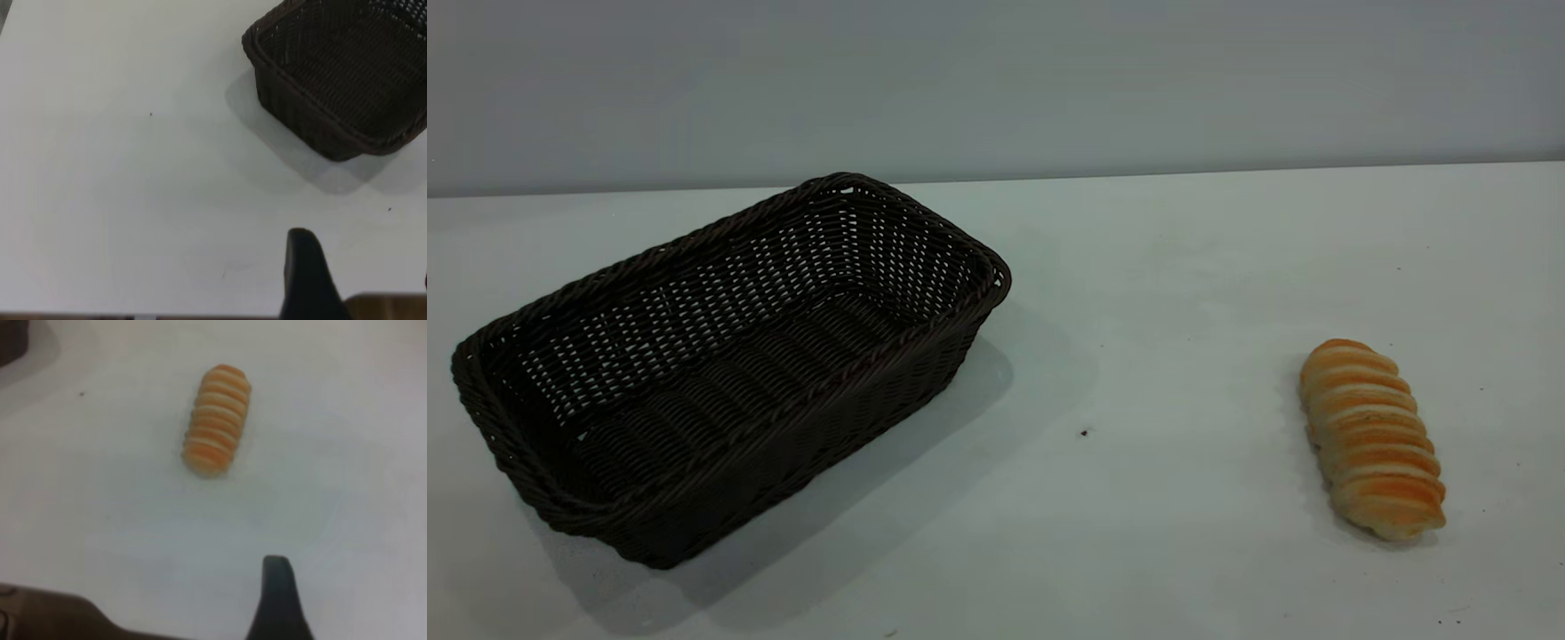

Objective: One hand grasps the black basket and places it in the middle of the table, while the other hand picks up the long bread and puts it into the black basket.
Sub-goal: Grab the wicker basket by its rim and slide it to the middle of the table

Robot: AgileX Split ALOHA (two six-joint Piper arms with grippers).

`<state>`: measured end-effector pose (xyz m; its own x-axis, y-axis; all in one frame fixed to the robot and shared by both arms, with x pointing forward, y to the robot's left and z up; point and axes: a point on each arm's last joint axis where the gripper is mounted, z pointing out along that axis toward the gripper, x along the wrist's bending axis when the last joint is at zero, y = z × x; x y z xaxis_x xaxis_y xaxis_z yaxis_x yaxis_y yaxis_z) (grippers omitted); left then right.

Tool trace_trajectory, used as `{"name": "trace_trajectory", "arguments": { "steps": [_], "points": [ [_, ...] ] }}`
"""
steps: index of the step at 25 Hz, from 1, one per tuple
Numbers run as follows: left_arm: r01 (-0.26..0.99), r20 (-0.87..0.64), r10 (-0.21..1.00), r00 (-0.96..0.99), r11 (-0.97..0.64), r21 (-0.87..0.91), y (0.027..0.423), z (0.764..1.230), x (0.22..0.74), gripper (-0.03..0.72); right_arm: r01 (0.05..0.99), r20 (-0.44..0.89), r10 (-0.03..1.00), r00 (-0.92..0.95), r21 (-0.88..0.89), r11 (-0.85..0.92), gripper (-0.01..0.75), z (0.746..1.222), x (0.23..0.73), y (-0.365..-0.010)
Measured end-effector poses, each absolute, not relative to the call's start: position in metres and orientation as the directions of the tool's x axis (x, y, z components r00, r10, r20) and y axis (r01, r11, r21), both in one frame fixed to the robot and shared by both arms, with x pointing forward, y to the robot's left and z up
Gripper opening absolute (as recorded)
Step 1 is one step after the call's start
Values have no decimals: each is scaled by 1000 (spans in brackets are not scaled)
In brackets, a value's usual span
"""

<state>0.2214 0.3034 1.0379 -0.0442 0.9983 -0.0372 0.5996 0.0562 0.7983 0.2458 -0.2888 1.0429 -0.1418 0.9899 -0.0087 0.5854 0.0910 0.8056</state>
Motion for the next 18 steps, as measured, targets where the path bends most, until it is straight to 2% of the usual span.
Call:
{"name": "trace_trajectory", "arguments": {
  "steps": [4,7,13,18],
  "points": [
    [506,-86,996,-6,77,859,299,1058,220,482,488,9,990,-143,870,63,543,1055,251,-287],
    [580,-111,994,-19,102,808,298,1062,233,482,455,51,987,-154,890,25,543,1063,266,-284],
    [810,-101,993,-65,111,576,297,1062,302,482,603,112,971,-210,797,38,543,1057,320,-277],
    [875,-137,973,-187,228,428,297,1043,368,482,667,149,958,-243,744,53,543,1045,357,-273]
  ]
}}
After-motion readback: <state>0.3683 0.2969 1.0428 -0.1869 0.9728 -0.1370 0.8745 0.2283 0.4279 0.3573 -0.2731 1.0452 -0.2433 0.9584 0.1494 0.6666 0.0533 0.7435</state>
